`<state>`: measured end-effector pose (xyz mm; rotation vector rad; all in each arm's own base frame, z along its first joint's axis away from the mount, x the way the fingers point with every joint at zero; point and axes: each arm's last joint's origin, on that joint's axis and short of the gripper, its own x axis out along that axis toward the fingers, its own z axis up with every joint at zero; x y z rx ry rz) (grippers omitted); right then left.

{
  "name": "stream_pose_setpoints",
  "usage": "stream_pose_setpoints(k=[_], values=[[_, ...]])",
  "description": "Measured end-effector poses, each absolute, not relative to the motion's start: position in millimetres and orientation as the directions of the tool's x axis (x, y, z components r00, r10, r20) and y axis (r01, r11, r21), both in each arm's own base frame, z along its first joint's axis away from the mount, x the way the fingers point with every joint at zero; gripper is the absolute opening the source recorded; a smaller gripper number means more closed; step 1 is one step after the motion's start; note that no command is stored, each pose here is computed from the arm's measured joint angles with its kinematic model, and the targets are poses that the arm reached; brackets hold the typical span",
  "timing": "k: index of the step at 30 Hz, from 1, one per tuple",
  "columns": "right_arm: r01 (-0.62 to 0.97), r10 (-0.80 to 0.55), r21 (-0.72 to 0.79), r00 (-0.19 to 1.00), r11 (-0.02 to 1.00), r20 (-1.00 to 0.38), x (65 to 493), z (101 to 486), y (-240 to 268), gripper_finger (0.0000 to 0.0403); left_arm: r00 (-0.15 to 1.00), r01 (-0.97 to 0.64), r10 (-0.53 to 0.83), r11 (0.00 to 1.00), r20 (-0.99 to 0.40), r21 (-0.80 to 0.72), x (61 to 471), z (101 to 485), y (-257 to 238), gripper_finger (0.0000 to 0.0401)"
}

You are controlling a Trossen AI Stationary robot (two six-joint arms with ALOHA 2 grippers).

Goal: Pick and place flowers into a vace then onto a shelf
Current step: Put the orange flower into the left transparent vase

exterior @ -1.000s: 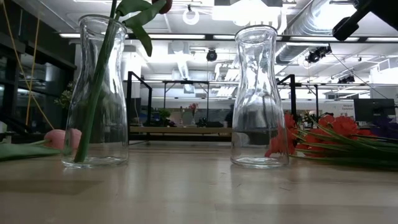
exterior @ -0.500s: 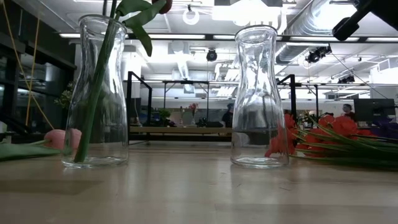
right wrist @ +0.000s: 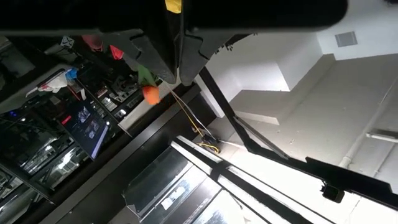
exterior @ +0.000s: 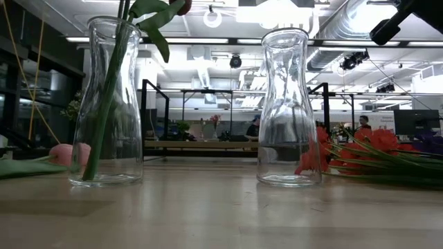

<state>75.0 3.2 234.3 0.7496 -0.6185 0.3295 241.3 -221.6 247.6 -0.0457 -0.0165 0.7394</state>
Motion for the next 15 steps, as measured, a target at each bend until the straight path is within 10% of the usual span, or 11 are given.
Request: stream_pose_setpoints(k=[15], values=[[-0.485, 0.063, 0.529, 0.775, 0.696, 0.629, 75.0, 234.3, 3.2, 0.0012, 0.738, -0.673, 0.675, 0.733, -0.018, -0.103, 242.7, 236.5, -223.1, 0.0021]])
